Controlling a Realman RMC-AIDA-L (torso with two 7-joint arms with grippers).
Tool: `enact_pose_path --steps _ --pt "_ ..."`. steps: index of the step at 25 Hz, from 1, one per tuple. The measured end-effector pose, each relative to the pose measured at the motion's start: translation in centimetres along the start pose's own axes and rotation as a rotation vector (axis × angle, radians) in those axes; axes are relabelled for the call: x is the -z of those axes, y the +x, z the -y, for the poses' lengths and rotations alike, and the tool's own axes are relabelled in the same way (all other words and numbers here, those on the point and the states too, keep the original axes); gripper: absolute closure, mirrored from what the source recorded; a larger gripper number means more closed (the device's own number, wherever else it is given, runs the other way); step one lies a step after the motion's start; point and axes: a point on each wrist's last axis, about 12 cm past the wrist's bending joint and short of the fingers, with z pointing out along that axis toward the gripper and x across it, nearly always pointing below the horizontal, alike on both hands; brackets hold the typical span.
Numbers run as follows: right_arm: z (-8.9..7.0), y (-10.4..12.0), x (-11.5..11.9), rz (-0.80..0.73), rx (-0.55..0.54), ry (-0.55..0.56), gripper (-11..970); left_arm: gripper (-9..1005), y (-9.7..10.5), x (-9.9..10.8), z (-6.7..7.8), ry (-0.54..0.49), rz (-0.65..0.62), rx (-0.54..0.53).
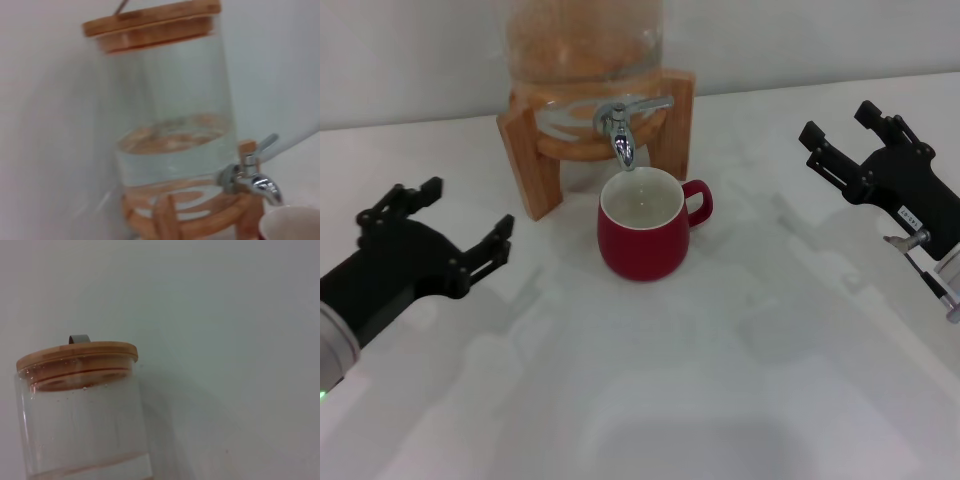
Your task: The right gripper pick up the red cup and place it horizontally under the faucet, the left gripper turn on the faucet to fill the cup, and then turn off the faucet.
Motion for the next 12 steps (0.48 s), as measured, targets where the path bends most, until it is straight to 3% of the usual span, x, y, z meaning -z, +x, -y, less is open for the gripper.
enact_pose_path --steps 12 --pt "0.1 0.0 -0.3 -0.005 0.001 0.003 87 159 2.3 2.3 -1.2 -0.162 0.136 0.060"
